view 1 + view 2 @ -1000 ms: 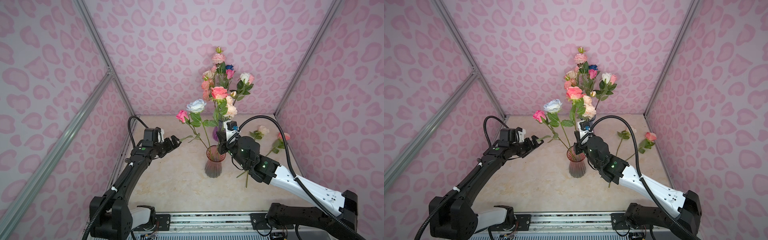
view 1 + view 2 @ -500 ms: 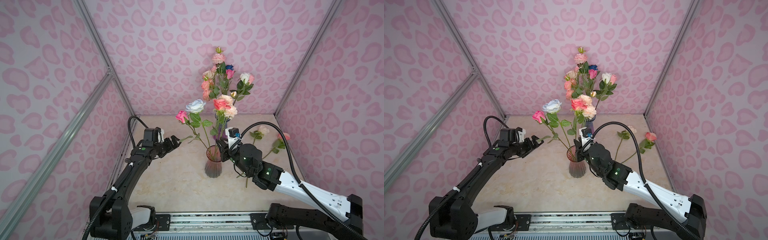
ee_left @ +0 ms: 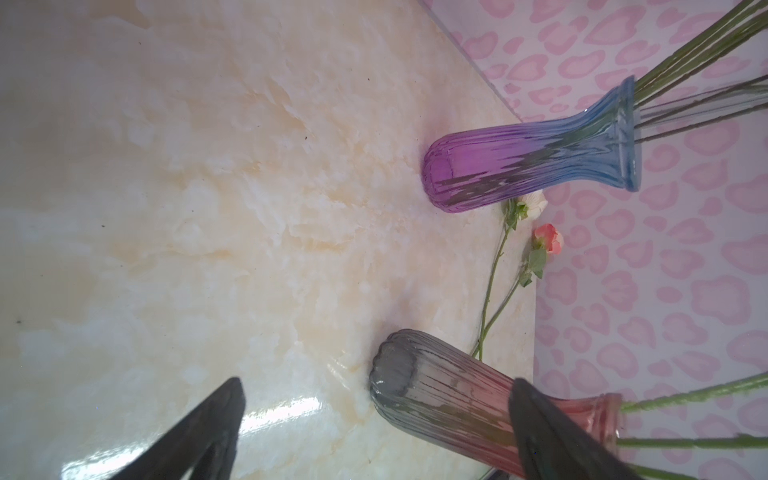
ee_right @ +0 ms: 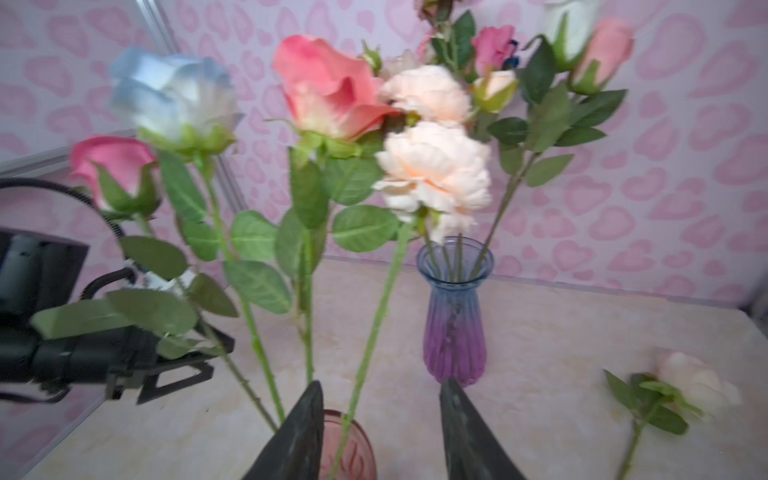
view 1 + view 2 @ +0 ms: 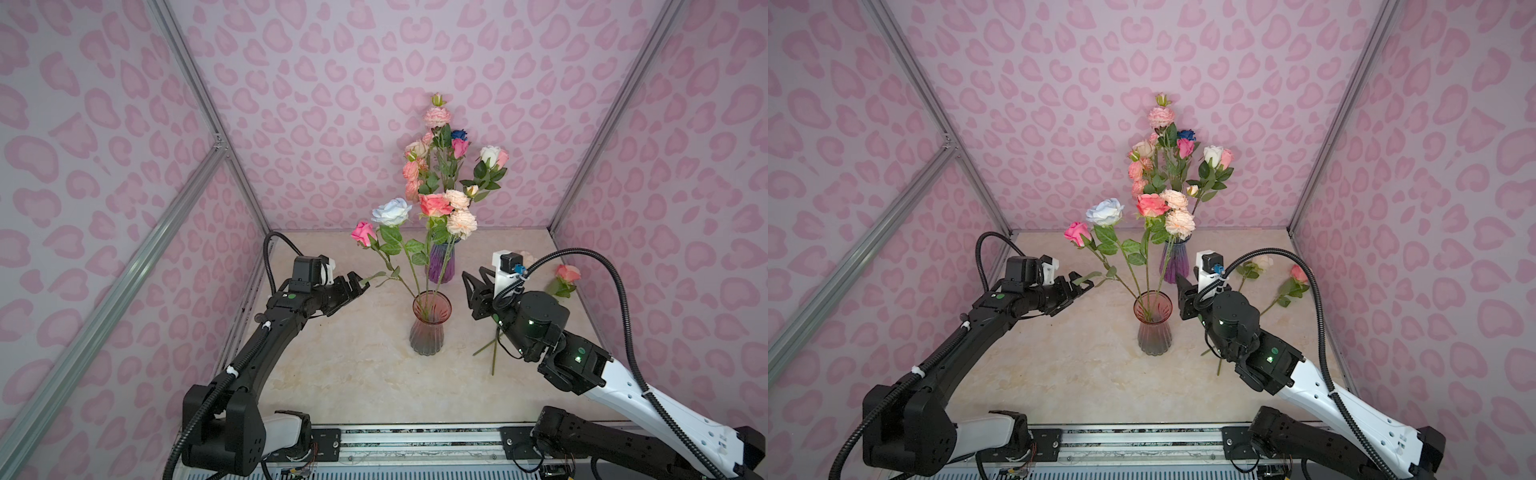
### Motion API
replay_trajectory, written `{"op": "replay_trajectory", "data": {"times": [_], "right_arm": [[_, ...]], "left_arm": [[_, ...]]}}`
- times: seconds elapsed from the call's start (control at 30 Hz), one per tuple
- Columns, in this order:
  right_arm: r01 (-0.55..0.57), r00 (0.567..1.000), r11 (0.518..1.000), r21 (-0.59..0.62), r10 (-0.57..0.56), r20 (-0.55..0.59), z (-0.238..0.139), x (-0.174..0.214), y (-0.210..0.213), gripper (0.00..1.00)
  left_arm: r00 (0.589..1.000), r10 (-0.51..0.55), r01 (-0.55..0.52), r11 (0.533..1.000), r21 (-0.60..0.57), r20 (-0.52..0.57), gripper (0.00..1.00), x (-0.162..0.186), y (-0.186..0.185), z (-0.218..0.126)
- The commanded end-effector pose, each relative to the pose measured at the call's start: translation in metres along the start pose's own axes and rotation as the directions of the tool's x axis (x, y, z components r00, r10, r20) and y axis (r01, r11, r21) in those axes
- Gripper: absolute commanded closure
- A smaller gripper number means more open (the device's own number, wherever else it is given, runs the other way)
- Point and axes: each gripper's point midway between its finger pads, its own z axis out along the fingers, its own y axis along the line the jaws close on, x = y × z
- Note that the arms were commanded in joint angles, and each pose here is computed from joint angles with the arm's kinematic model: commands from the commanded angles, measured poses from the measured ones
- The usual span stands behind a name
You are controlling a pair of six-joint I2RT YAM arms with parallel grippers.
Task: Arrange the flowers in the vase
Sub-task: 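Move the right gripper back down to the remaining loose roses, then grasp the cream rose stem with the right gripper and lift it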
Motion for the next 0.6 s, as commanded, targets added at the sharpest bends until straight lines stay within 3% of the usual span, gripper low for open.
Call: {"op": "replay_trajectory", "data": {"times": [0.0, 0.1, 0.27, 0.5, 0.57], "right_arm": [[-0.107, 0.992, 0.98, 0.167, 0.117, -0.053, 0.002, 0.02, -0.056, 0.54], [-0.229, 0.963, 0.912, 0.34, 0.262, -0.055, 0.003, 0.049, -0.119, 0.51], [-0.319, 0.862, 0.774, 0.548, 0.477, -0.172, 0.021, 0.12, -0.2, 0.5], [-0.11, 0.755, 0.71, 0.695, 0.515, -0.407, 0.074, 0.19, -0.251, 0.48], [-0.092, 0.692, 0.71, 0.698, 0.55, -0.468, 0.094, 0.211, -0.257, 0.49]], "left_arm": [[0.999, 0.009, -0.007, 0.999, 0.038, -0.038, 0.0, 0.006, -0.009, 0.008], [0.998, 0.015, -0.012, 0.999, 0.052, -0.065, 0.01, 0.011, -0.013, 0.012], [0.998, 0.022, -0.019, 0.998, 0.053, -0.059, 0.0, 0.009, -0.014, 0.011], [0.998, 0.028, -0.025, 0.999, 0.042, -0.055, 0.01, 0.008, -0.013, 0.01], [0.998, 0.031, -0.029, 0.999, 0.031, -0.049, 0.01, 0.008, -0.012, 0.01]]}}
